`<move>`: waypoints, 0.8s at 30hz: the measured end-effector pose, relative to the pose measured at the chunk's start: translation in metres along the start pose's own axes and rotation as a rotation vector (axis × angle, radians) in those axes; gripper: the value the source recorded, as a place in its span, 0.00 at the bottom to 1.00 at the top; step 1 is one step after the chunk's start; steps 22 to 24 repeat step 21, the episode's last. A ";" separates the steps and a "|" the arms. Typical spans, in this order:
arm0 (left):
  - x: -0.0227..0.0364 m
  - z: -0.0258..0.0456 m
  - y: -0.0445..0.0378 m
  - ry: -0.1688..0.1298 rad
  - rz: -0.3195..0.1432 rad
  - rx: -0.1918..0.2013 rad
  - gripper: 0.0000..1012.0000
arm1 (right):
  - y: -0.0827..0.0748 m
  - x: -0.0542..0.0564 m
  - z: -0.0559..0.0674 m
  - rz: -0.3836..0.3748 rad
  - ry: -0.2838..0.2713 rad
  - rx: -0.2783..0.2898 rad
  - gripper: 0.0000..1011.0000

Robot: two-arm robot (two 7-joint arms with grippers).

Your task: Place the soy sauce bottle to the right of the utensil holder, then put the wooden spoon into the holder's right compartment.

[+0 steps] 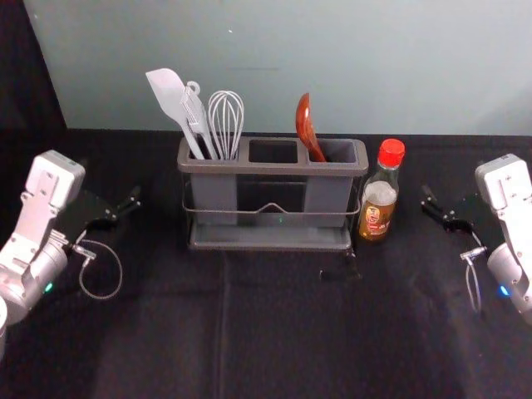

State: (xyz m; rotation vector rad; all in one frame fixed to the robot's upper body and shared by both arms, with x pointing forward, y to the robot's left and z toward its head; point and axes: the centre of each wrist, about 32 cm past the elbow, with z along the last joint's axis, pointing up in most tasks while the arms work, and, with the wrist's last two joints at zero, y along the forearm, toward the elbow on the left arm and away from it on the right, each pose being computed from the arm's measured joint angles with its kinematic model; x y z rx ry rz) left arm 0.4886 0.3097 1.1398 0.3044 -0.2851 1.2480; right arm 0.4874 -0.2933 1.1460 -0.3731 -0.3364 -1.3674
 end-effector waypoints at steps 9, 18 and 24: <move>0.0000 0.0000 0.0000 0.000 0.000 0.000 0.99 | 0.000 0.000 0.000 0.002 0.000 -0.001 0.99; 0.0000 0.0000 0.0000 0.000 0.000 0.000 0.99 | 0.000 0.000 0.000 0.002 0.000 -0.001 0.99; 0.0000 0.0000 0.0000 0.000 0.000 0.000 0.99 | 0.000 0.000 0.000 0.002 -0.001 -0.001 0.99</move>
